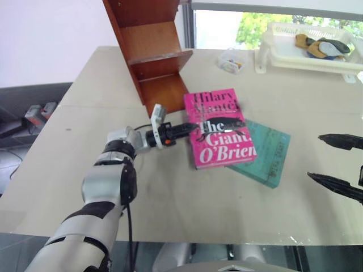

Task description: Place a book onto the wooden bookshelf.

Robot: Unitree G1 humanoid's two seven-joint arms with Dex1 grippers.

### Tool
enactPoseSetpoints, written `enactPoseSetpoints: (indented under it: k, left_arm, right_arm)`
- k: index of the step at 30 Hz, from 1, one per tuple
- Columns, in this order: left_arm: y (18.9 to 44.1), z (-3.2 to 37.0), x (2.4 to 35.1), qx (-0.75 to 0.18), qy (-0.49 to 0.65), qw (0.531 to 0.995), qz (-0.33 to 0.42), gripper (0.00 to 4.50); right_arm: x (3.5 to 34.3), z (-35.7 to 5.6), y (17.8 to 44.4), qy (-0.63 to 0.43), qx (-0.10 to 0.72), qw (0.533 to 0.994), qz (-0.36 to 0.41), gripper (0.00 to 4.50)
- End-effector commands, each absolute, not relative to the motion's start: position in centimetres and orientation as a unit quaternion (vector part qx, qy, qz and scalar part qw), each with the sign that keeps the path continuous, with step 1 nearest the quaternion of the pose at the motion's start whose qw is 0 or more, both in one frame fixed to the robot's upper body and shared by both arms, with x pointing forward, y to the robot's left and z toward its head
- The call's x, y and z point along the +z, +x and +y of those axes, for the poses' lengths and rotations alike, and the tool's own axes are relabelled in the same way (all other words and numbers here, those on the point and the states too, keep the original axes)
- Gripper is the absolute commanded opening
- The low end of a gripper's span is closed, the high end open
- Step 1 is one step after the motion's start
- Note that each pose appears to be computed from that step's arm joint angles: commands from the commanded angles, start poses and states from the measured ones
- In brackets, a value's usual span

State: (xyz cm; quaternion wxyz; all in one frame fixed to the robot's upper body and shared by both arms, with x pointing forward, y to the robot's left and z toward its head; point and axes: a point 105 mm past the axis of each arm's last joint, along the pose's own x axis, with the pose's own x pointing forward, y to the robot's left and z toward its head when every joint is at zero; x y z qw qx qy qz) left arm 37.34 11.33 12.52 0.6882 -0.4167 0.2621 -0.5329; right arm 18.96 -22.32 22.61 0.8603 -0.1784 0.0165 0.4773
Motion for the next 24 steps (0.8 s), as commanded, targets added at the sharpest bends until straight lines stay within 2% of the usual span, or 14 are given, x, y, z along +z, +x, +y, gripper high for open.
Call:
enactPoseSetpoints:
  k: [1, 8, 12, 16, 20, 24]
  left_arm:
    - [37.9, 12.5, 15.3, -0.55, -0.426, 0.688, 0.208, 0.82]
    - [37.8, 13.5, 16.3, -0.546, -0.432, 0.691, 0.194, 0.82]
    - [37.6, 13.2, 18.3, -0.567, -0.421, 0.688, 0.168, 0.82]
    - [37.5, 11.5, 19.9, -0.577, -0.377, 0.71, 0.144, 0.82]
    - [36.5, 9.1, 21.1, -0.593, -0.327, 0.725, 0.122, 0.82]
    - [35.2, 6.0, 23.7, -0.618, -0.276, 0.733, 0.074, 0.82]
  right_arm:
    - [23.2, -22.3, 18.9, -0.188, 0.481, 0.856, 0.005, 4.5]
    - [23.3, -22.5, 19.2, -0.184, 0.484, 0.856, 0.003, 4.5]
    - [23.3, -23.1, 19.6, -0.154, 0.481, 0.863, -0.011, 4.5]
    - [23.4, -24.6, 20.5, -0.103, 0.466, 0.878, -0.035, 4.5]
    - [22.4, -25.8, 21.4, -0.087, 0.451, 0.888, -0.028, 4.5]
    - [22.3, -26.9, 22.0, -0.066, 0.44, 0.895, -0.041, 4.5]
